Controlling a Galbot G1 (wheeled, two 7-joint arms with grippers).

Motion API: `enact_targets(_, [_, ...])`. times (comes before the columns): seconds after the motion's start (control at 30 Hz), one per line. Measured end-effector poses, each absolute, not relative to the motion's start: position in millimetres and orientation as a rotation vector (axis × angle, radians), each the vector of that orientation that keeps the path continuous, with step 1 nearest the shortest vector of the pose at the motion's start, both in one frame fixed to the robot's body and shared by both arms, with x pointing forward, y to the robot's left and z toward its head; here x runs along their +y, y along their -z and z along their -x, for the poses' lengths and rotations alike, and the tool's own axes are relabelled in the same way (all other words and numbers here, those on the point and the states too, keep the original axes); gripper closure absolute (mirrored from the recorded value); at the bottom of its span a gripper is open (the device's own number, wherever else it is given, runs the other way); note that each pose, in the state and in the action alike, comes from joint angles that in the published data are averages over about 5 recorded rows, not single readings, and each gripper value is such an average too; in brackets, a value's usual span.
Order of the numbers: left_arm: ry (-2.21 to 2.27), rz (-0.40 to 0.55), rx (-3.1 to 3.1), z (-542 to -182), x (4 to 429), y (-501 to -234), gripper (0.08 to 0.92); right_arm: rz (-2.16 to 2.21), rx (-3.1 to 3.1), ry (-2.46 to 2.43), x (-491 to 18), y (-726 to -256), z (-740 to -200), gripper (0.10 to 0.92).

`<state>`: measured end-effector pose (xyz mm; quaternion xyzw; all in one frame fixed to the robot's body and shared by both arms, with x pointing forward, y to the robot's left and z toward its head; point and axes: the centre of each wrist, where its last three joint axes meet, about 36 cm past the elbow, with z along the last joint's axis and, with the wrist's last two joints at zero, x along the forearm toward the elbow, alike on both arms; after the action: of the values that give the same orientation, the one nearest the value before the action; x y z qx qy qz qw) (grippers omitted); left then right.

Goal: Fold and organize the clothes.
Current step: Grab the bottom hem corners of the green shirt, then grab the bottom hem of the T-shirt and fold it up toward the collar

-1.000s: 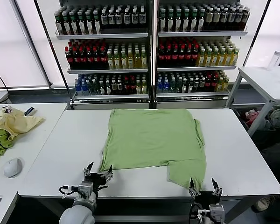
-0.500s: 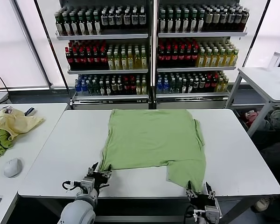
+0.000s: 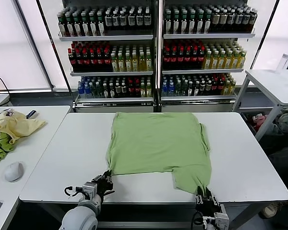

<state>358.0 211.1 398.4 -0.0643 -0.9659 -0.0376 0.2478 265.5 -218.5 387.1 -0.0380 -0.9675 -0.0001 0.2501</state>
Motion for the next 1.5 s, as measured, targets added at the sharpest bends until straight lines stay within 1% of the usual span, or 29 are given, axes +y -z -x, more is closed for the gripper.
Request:
enact_targets(0.1, [0.088, 0.18, -2.653, -356.7, 214.0, -402.8, 0.901, 0.084, -2.666, 0.003, -224.7, -392.4, -267.3, 0.868])
enact_targets(0.17, [0.078, 0.183, -2.67, -355.8, 215.9, -406.4, 0.901, 0.07, -2.695, 0.003, -229.4, -397.5, -269.2, 0.884])
enact_targets(0.47, [0.039, 0.206, -2.745, -353.2, 222.2, -423.8, 0.901, 0.028, -2.815, -0.02, -250.7, -417.8, -281.0, 0.886])
enact_targets(0.7, [0.015, 0.233, -2.784, -359.3, 219.9, -431.7, 0.901, 0.003, -2.874, -0.041, -263.3, -426.3, -302.0, 0.886])
enact_targets(0.9, [0.011, 0.252, -2.801, -373.3, 219.5, -433.6, 0.901, -0.016, -2.925, -0.06, -270.6, -432.9, -328.4, 0.886])
enact_targets(1.13, [0.016, 0.264, -2.805, -395.7, 216.8, -429.8, 0.901, -0.033, -2.962, -0.091, -279.0, -437.5, -363.9, 0.886])
enact_targets(1.33, [0.031, 0.261, -2.812, -419.2, 214.0, -426.5, 0.901, -0.044, -2.976, -0.123, -283.7, -436.8, -393.4, 0.886])
enact_targets(1.5, [0.059, 0.238, -2.827, -437.9, 210.9, -422.8, 0.901, -0.047, -2.981, -0.145, -284.1, -433.8, -417.0, 0.886])
